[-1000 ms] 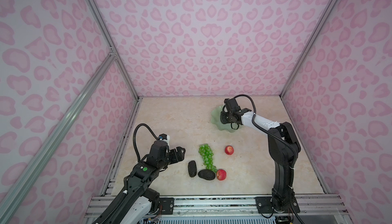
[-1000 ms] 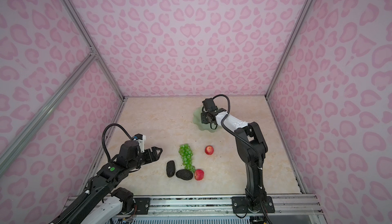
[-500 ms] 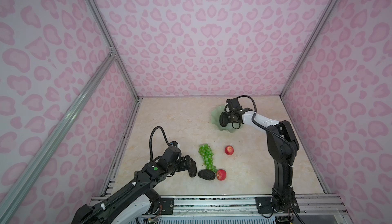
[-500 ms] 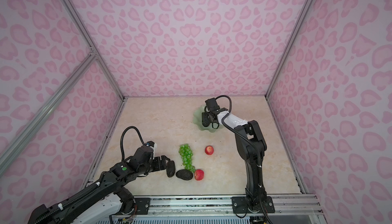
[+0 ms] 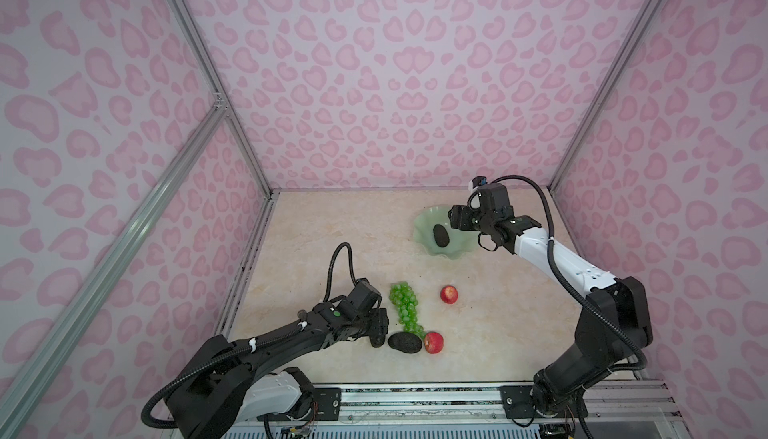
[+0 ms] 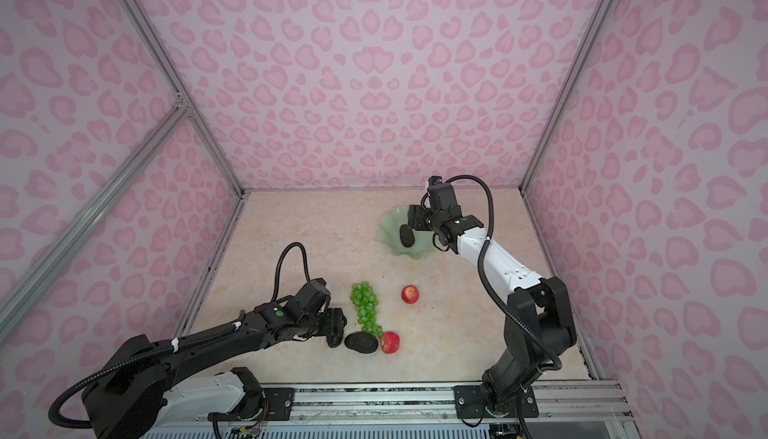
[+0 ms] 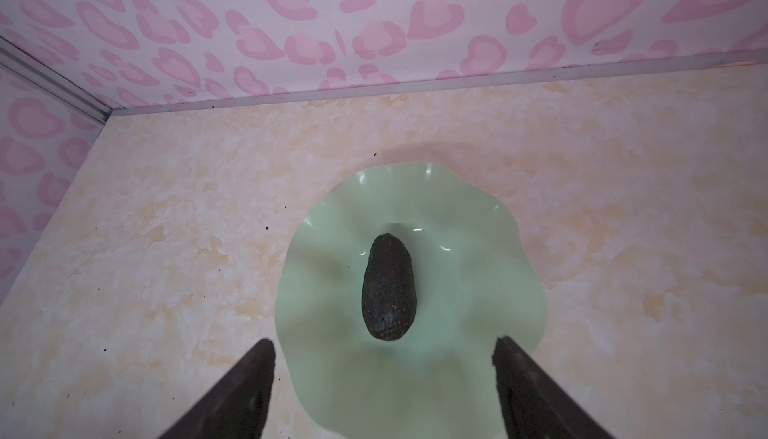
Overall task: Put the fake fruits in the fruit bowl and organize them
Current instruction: 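Carry the nearest avocado to the bowl with left gripper while right gripper withdraws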
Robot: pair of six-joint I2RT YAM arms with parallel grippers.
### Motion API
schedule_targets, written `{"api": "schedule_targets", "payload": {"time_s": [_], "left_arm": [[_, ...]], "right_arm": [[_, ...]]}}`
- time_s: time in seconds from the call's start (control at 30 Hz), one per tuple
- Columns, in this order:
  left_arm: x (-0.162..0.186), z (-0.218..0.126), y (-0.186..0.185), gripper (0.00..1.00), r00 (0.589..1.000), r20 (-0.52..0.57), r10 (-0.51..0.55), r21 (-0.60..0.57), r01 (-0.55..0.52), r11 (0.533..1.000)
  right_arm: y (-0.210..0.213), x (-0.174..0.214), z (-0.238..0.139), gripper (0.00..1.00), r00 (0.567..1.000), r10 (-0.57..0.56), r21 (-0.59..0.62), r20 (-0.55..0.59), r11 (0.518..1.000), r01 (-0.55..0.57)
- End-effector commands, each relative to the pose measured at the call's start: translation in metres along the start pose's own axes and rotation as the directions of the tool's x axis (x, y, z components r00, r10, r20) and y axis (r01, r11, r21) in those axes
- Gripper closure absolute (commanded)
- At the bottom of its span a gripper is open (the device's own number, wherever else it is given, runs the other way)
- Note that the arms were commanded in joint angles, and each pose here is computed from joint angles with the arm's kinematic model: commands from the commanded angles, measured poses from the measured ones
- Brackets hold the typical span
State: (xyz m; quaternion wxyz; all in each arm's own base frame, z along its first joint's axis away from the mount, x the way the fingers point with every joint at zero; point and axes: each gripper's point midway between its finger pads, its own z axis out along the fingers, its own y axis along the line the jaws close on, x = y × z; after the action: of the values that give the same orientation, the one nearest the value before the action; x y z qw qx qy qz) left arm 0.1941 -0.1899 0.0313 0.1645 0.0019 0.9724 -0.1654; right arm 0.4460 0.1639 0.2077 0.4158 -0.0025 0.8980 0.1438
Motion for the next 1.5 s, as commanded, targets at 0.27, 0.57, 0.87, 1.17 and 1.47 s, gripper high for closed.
{"api": "schedule_targets", "payload": {"time_s": [0.27,0.57,0.87,1.17,1.47], "left_arm": [[-0.019,-0.024,-0.010,0.53,0.999,0.049,0.017,-0.018,-0.017,1.000],[-0.141,-0.084,-0.090,0.51,0.946,0.269,0.180,0.027,-0.194,0.981],[-0.267,-0.035,-0.153,0.51,0.915,0.310,0.257,0.042,-0.283,0.958],[-0.303,0.038,-0.158,0.52,0.938,0.283,0.200,0.029,-0.217,0.976],[-0.309,0.082,-0.161,0.50,0.953,0.266,0.147,0.031,-0.161,0.986]], "right_arm": [[-0.028,0.015,-0.013,0.17,0.997,0.072,0.032,0.007,0.997,-0.072],[-0.044,0.022,-0.024,0.18,0.995,0.096,0.051,0.002,0.994,-0.096],[-0.059,0.044,-0.043,0.18,0.993,0.114,0.069,0.000,0.991,-0.114],[-0.067,0.050,-0.053,0.18,0.993,0.118,0.068,-0.003,0.991,-0.118],[-0.081,0.049,-0.054,0.18,0.991,0.134,0.073,-0.007,0.988,-0.133]]}}
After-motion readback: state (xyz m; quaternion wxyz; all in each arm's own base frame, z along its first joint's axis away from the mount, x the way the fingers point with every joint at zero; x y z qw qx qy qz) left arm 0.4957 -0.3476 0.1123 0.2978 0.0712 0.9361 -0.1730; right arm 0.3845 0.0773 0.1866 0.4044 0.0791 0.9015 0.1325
